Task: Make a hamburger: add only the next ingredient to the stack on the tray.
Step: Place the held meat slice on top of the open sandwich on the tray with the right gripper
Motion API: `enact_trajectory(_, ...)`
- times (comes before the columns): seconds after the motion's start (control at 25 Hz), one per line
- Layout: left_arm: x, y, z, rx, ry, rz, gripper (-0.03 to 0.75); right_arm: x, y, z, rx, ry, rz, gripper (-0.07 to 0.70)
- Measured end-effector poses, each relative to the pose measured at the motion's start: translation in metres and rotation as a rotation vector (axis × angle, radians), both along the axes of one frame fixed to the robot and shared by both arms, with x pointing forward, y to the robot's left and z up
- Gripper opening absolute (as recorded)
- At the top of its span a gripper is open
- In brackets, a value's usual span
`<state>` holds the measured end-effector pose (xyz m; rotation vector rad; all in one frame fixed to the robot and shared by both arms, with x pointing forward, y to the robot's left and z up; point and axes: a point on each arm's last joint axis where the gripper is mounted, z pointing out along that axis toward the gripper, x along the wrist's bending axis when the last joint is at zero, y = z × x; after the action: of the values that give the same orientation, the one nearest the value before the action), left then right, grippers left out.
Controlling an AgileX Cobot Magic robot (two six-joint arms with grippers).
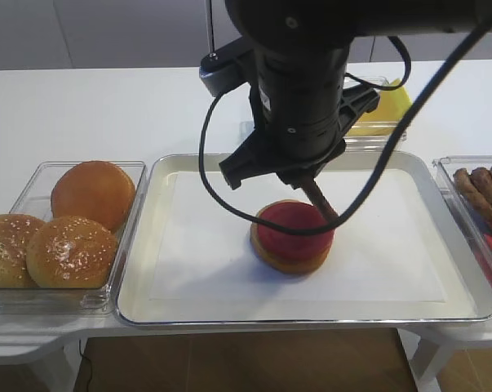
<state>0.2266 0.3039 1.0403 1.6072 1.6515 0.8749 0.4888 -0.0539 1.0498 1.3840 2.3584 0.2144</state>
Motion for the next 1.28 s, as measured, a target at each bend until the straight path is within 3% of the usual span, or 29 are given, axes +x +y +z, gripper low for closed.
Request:
enact_trajectory(0.56,0.0000,0.0000,0.0000,0.000,0.000,0.000,0.349,-0.0020,0.0019,-0.0009,0.026,0.024,-0.008,0.160)
enact_trajectory(0.88,0.0000,0.0000,0.0000,0.000,0.000,0.000,0.349,-0.0030,0.0026,-0.0014,0.036,0.035,-0.012,0.243)
enact_trajectory(1.28,0.0000,0.0000,0.0000,0.000,0.000,0.000,0.349,-0.0046,0.0037,-0.0020,0.051,0.054,-0.018,0.258)
